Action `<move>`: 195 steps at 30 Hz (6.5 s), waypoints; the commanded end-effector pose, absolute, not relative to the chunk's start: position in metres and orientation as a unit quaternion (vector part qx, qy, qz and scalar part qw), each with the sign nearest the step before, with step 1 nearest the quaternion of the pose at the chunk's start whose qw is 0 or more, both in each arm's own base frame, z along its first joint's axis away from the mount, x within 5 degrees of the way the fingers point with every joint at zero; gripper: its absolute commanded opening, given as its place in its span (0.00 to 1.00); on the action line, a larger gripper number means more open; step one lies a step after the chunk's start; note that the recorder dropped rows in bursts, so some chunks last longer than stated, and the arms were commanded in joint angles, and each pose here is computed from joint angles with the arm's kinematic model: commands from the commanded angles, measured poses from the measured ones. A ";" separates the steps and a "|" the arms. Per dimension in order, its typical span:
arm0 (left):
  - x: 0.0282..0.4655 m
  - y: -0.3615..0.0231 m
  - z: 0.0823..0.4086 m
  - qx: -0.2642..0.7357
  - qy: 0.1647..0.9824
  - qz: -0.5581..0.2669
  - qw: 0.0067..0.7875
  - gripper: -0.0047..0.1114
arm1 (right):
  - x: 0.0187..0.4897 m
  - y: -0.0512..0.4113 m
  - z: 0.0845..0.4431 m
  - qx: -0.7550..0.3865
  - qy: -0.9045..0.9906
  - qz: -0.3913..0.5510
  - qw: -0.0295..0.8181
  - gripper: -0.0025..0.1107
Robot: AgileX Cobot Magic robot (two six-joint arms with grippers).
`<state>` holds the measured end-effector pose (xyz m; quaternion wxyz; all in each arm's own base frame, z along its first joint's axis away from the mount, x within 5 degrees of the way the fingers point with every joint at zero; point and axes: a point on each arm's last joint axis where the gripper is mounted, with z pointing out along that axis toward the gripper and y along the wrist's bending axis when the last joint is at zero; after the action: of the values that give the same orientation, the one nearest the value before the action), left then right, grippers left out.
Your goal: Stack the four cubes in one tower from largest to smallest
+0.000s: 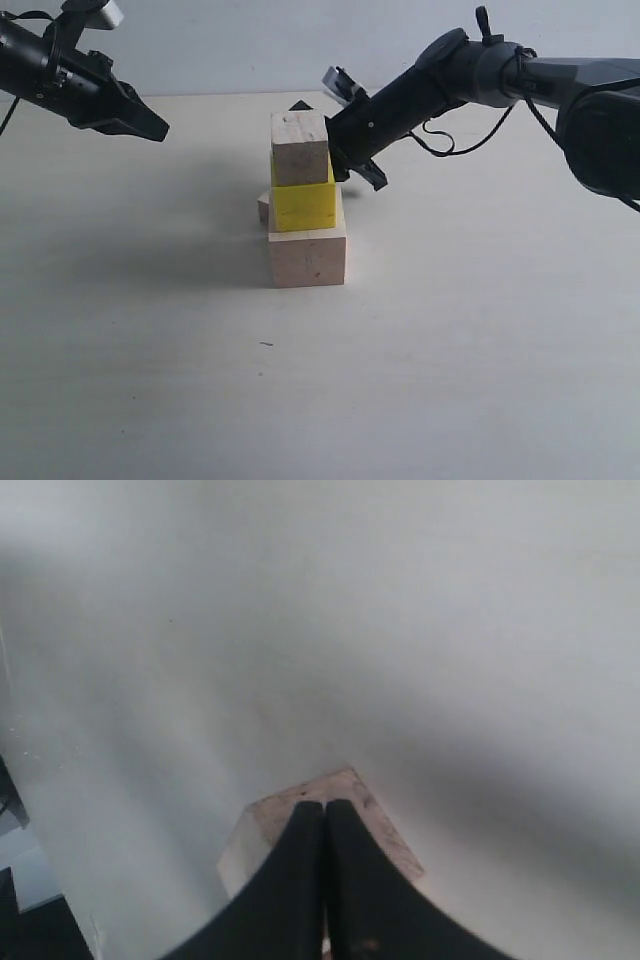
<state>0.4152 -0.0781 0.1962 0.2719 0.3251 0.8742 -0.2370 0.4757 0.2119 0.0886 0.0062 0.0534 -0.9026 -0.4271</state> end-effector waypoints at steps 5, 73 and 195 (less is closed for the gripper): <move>0.415 -0.077 0.200 0.318 0.873 -0.243 0.279 0.04 | 0.478 0.218 0.095 0.052 -0.890 -0.452 -0.011 0.02; 0.425 -0.168 0.132 0.233 0.903 -0.312 0.184 0.51 | 0.433 0.045 0.385 0.084 -0.902 -0.290 -0.308 0.02; 0.434 -0.140 0.135 0.367 0.897 -0.155 0.192 0.58 | 0.431 0.053 0.393 0.090 -0.879 -0.347 -0.315 0.02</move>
<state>0.4334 -0.1384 0.1326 0.1852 0.3732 0.8962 -0.1526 0.4336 0.0549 0.3865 -0.3056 0.0869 -0.8831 -0.3453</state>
